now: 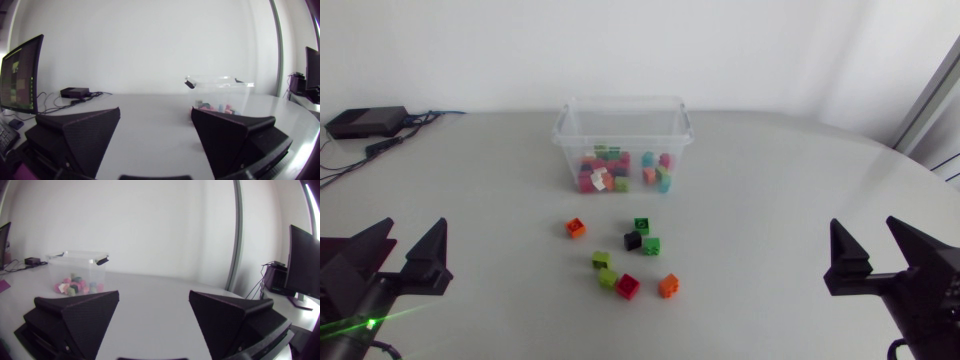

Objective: Place the duplo bricks in the container

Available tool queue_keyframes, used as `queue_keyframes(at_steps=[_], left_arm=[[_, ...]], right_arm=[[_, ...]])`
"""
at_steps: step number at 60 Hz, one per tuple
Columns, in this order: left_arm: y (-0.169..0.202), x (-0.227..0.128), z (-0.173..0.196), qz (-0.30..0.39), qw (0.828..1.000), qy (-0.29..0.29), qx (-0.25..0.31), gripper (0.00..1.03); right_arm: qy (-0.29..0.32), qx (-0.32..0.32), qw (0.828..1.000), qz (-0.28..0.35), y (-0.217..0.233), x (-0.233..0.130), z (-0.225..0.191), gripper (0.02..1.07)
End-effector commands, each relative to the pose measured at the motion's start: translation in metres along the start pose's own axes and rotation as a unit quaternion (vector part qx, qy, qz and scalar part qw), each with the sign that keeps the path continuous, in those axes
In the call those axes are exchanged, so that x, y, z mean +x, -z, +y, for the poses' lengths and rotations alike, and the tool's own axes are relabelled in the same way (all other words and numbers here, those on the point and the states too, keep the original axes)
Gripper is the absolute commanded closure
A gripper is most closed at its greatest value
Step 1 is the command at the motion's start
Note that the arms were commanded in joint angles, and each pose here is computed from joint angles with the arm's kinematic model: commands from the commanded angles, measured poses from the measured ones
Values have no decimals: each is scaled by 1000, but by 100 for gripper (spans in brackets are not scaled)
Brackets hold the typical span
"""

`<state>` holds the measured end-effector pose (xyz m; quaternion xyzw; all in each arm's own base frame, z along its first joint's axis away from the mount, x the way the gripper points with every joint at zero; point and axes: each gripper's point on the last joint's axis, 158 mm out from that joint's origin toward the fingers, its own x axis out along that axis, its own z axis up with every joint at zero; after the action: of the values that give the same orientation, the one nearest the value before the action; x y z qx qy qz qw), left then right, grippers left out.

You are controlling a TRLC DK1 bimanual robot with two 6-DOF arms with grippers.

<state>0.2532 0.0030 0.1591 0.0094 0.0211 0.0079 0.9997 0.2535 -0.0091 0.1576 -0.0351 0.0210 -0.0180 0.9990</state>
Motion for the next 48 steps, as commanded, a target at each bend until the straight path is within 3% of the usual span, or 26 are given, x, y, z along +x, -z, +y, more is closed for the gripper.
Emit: queue_keyframes(at_steps=[1,16,32,48], left_arm=[[6,0,-2,3,1000,4,-14,4],[2,0,-1,-2,1000,2,-15,4],[-30,-5,-10,-23,999,22,-15,7],[-47,12,-37,29,997,70,-11,7]], right_arm=[[-7,13,1000,10,10,1,4,6],[-3,11,1000,5,7,1,2,6],[-5,11,1000,-11,-16,-3,2,6],[-17,10,1000,12,-40,5,6,6]])
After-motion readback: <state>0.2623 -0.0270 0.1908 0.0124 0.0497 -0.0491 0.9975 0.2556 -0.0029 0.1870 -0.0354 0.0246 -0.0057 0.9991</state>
